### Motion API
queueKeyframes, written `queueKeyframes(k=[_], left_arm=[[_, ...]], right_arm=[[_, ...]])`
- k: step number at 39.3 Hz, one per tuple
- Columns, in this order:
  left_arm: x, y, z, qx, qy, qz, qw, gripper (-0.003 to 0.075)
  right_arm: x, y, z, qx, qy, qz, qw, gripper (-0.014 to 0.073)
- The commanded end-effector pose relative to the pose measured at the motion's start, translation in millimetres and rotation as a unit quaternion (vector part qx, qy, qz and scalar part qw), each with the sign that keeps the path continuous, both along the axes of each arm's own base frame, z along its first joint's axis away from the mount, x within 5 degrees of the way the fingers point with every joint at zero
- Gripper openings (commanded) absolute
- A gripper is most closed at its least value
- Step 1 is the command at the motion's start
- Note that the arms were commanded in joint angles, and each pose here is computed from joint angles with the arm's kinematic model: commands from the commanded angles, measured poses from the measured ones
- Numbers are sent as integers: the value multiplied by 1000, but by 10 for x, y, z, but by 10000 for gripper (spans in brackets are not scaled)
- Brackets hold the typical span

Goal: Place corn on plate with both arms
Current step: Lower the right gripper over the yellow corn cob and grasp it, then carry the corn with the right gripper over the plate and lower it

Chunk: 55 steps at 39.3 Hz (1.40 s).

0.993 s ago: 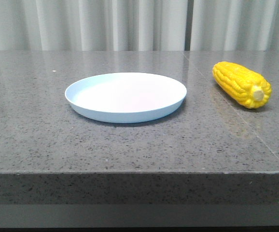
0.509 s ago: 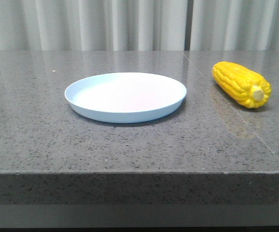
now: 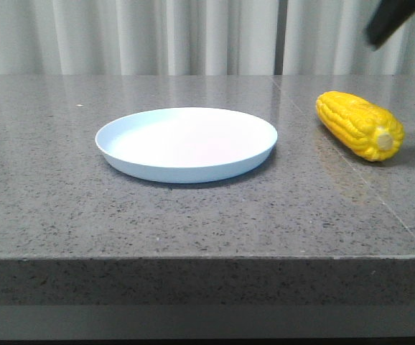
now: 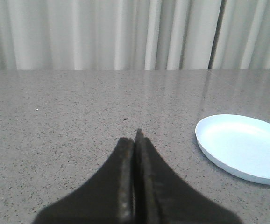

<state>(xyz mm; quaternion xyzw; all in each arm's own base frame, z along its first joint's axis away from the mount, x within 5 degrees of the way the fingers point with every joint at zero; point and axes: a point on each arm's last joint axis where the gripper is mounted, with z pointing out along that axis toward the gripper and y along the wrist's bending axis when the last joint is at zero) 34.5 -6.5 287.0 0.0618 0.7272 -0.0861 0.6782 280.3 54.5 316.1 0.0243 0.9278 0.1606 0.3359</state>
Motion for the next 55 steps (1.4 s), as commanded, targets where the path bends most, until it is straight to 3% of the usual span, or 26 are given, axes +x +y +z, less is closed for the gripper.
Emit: queueKeyframes(k=[1, 11, 14, 20, 24, 34, 44, 50, 55], left_arm=[[-10, 2, 148, -10, -44, 0, 999, -20], [-10, 2, 148, -10, -44, 0, 999, -20], [-10, 2, 148, -10, -44, 0, 999, -20], [-10, 2, 148, -10, -44, 0, 999, -20], [-10, 2, 148, -10, -44, 0, 999, -20], [-10, 2, 148, -10, -44, 0, 999, -20], [-10, 2, 148, -10, -44, 0, 999, -20], [-10, 2, 148, -10, -44, 0, 999, -20], [-10, 2, 148, -10, -44, 0, 999, -20]], right_arm=[[233, 110, 53, 12, -19, 7, 1000, 652], [607, 186, -276, 3, 49, 17, 999, 639], [630, 190, -305, 3, 54, 17, 998, 574], [638, 190, -309, 3, 52, 16, 999, 323], [638, 183, -278, 4, 42, 13, 999, 244], [471, 189, 116, 11, -14, 19, 1000, 245], [310, 651, 677, -4, -60, 85, 995, 245], [272, 1061, 751, -50, -63, 110, 991, 245], [298, 1425, 604, -74, -36, 138, 987, 245]])
